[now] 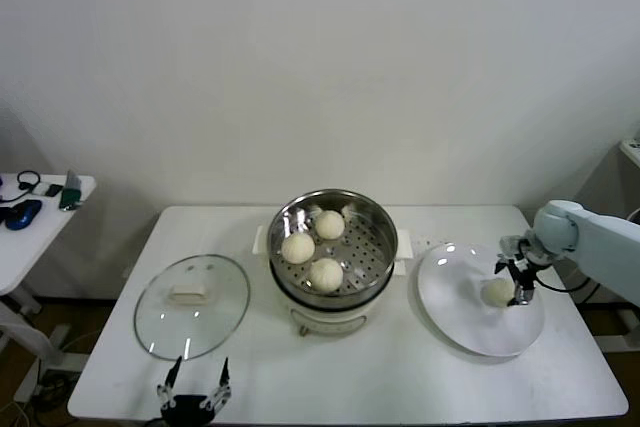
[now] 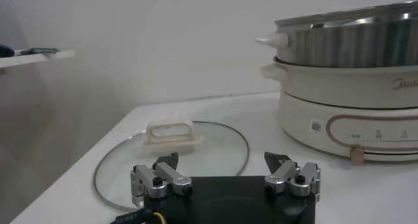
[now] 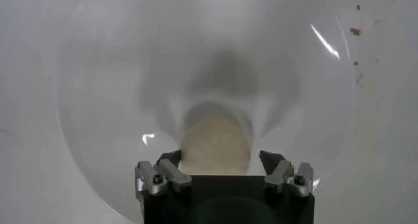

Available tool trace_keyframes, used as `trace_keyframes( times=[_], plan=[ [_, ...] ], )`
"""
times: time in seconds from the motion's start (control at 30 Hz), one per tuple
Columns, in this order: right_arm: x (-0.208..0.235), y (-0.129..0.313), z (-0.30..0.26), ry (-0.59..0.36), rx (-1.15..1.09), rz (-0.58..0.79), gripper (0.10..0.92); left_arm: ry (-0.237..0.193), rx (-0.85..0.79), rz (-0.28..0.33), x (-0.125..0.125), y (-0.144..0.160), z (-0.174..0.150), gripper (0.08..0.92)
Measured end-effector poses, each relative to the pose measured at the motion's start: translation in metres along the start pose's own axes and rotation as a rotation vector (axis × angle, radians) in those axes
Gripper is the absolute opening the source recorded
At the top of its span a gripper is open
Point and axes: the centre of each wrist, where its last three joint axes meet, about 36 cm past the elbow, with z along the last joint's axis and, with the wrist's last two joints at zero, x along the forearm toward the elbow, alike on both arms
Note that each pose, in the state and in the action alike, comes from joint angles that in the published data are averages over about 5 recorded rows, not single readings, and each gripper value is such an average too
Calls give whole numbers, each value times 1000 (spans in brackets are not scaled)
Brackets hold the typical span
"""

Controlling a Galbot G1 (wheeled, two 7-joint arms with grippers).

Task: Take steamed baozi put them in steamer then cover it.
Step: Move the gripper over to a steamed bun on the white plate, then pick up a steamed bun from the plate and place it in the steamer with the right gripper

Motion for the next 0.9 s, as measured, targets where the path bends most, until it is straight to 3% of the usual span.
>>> trace_keyframes(
  times=[0.47,0.63,0.9],
  plan=[
    [28,-7,-6,-33,-39,11,688,-4,3,-2,-1,0,-2,823],
    [77,-25,-28,-69,-21,41,681,-9,2,0,-2,1,-5,823],
    [193,-50,-98,-155,59,116,680,-20,4,10,-5,1,-11,823]
  ],
)
